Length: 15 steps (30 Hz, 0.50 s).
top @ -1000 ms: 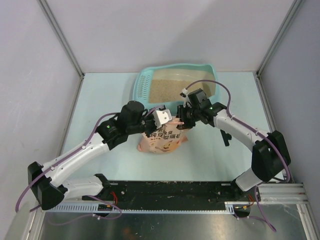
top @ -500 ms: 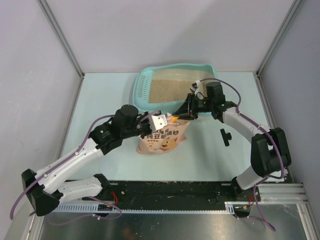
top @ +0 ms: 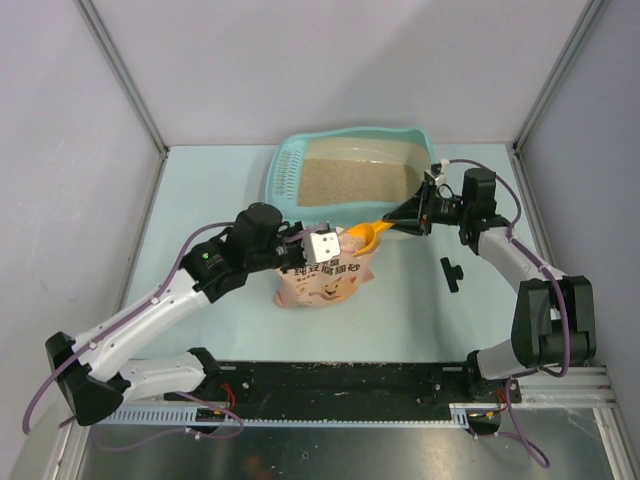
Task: Fill the litter box with clean litter
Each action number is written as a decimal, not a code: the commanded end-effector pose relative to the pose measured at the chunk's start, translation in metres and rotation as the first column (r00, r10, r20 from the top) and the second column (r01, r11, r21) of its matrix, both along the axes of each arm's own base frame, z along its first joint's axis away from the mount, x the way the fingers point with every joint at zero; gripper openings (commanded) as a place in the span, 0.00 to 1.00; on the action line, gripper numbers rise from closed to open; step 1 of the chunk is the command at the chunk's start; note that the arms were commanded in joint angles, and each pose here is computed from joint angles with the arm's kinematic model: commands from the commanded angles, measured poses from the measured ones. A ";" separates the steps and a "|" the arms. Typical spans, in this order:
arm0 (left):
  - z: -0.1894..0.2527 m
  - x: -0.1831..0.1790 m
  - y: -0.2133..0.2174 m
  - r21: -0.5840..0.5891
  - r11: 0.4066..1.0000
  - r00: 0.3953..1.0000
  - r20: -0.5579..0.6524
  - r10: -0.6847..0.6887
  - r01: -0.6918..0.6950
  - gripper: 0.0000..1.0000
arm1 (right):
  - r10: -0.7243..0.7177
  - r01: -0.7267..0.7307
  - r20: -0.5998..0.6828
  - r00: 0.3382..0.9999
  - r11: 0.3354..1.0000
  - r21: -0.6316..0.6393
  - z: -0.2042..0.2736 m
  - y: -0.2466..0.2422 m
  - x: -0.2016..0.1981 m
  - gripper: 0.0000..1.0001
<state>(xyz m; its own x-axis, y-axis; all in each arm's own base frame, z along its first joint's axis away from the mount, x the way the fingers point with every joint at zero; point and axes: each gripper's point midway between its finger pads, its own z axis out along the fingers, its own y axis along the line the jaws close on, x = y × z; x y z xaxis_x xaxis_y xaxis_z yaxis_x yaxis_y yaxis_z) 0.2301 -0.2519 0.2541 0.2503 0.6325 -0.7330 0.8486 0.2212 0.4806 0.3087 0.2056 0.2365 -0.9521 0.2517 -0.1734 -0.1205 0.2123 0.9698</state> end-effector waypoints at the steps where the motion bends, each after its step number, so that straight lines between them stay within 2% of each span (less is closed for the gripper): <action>1: 0.090 0.017 -0.029 -0.163 0.985 0.978 0.206 -0.016 0.050 0.00 | 0.006 -0.011 0.094 0.996 0.999 0.051 0.031 0.001 -0.004 0.00; 3: 0.095 0.020 -0.034 -0.168 0.985 0.979 0.205 -0.005 0.041 0.00 | -0.012 0.005 0.123 0.992 0.998 0.060 0.039 -0.018 -0.003 0.00; 4: 0.095 0.021 -0.036 -0.170 0.985 0.979 0.202 -0.002 0.038 0.00 | -0.023 0.020 0.088 0.996 0.999 0.040 0.033 -0.021 -0.008 0.00; 5: 0.098 0.020 -0.037 -0.169 0.984 0.978 0.209 -0.011 0.048 0.00 | -0.018 0.018 0.124 0.992 1.000 -0.001 0.022 -0.020 -0.008 0.00; 7: 0.102 0.018 -0.038 -0.169 0.984 0.974 0.224 -0.016 0.055 0.00 | 0.036 -0.034 0.072 0.997 0.999 -0.030 0.001 0.005 -0.014 0.00; 9: 0.106 0.014 -0.037 -0.169 0.983 0.970 0.242 -0.023 0.065 0.00 | 0.065 -0.064 0.101 0.993 0.998 -0.017 0.005 0.017 -0.016 0.00; 11: 0.110 0.010 -0.031 -0.172 0.982 0.964 0.265 -0.026 0.074 0.01 | 0.026 -0.026 0.132 0.991 1.000 -0.005 0.018 0.004 -0.012 0.00; 13: 0.112 0.006 -0.027 -0.175 0.981 0.961 0.276 -0.028 0.079 0.01 | -0.039 0.041 0.102 0.994 0.999 -0.022 0.015 -0.023 -0.008 0.00; 15: 0.112 0.004 -0.026 -0.180 0.980 0.962 0.271 -0.030 0.081 0.01 | -0.058 0.064 0.074 0.996 0.994 -0.085 -0.001 -0.028 -0.014 0.00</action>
